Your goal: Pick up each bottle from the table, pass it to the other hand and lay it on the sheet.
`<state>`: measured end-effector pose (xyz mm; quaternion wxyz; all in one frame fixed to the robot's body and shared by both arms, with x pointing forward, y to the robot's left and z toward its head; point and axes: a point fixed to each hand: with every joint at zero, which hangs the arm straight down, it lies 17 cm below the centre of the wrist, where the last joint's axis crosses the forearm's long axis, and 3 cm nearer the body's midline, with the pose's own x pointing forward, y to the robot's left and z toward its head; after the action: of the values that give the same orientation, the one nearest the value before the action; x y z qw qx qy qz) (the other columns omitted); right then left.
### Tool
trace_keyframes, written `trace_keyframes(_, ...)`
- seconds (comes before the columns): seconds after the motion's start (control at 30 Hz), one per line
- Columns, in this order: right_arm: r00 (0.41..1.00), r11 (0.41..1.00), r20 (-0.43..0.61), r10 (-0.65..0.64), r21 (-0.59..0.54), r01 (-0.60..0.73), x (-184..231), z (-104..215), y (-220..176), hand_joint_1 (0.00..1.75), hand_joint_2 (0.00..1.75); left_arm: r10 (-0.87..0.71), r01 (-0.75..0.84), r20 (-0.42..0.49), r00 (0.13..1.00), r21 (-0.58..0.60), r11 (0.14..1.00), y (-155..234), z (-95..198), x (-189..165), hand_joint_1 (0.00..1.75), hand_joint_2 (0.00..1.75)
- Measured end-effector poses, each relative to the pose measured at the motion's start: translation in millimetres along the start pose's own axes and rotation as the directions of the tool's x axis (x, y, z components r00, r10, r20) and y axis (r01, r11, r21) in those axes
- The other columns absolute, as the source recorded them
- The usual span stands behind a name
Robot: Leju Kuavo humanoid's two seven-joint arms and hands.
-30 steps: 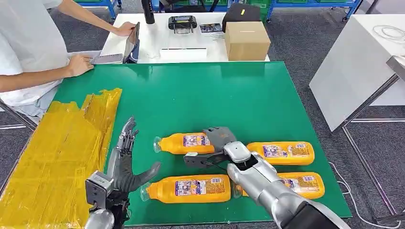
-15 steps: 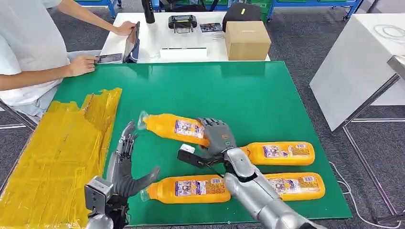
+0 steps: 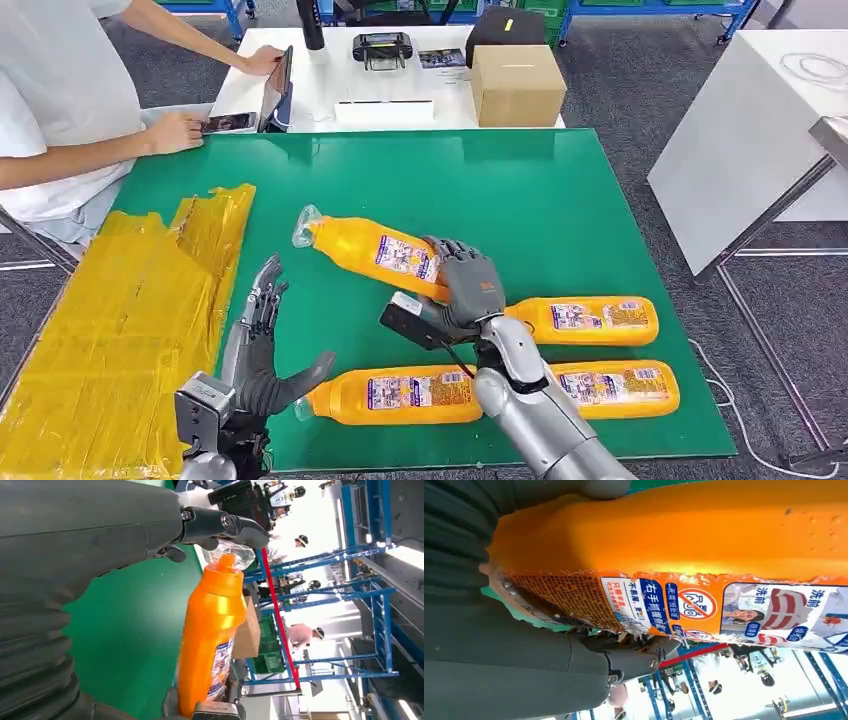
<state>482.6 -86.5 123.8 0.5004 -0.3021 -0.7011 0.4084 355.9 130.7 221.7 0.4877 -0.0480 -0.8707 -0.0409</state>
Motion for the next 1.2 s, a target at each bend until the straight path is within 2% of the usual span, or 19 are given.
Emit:
trace_keyframes(0.17,1.000,1.000,0.006,-0.014,-0.008,0.014,0.9,-0.1,-2.0,1.75,1.75,0.000,0.000,0.000,1.000,0.000,1.000,-0.2,0.0,0.0,0.00,1.75)
trace_keyframes(0.23,0.991,0.989,0.047,-0.127,-0.075,0.130,8.5,3.7,-15.1,1.75,1.75,0.017,-0.017,-0.003,1.000,0.004,1.000,0.3,0.0,0.0,0.00,1.75)
trace_keyframes(0.27,0.959,0.947,0.099,-0.266,-0.157,0.279,15.2,9.3,-34.8,1.75,1.75,0.034,-0.034,-0.007,0.999,0.011,0.999,0.6,0.3,-0.3,0.00,1.75)
trace_keyframes(0.37,0.861,0.818,0.154,-0.485,-0.268,0.508,14.8,23.5,-68.0,1.75,1.75,0.059,-0.059,-0.009,0.998,0.023,0.998,-0.1,1.2,-1.1,0.00,1.75)
trace_keyframes(0.47,0.782,0.740,0.156,-0.604,-0.255,0.622,9.7,36.1,-69.8,1.75,1.75,0.072,-0.072,-0.014,0.997,0.035,0.997,-0.1,2.6,-3.0,0.00,1.75)
trace_keyframes(0.53,0.704,0.685,0.148,-0.694,-0.163,0.710,18.1,40.0,-56.4,1.75,1.75,0.092,-0.091,-0.020,0.996,0.036,0.995,-0.6,2.9,-4.1,0.00,1.75)
trace_keyframes(0.7,0.636,0.636,0.120,-0.762,-0.045,0.770,31.0,48.6,-31.8,1.75,1.75,0.160,-0.160,-0.113,0.981,0.002,0.987,-11.9,4.5,-21.4,0.00,1.75)
trace_keyframes(1.2,0.606,0.612,0.111,-0.788,0.024,0.791,48.3,54.1,-14.9,1.75,1.75,0.241,-0.247,-0.195,0.951,-0.010,0.969,-19.8,4.4,-40.9,0.00,1.75)
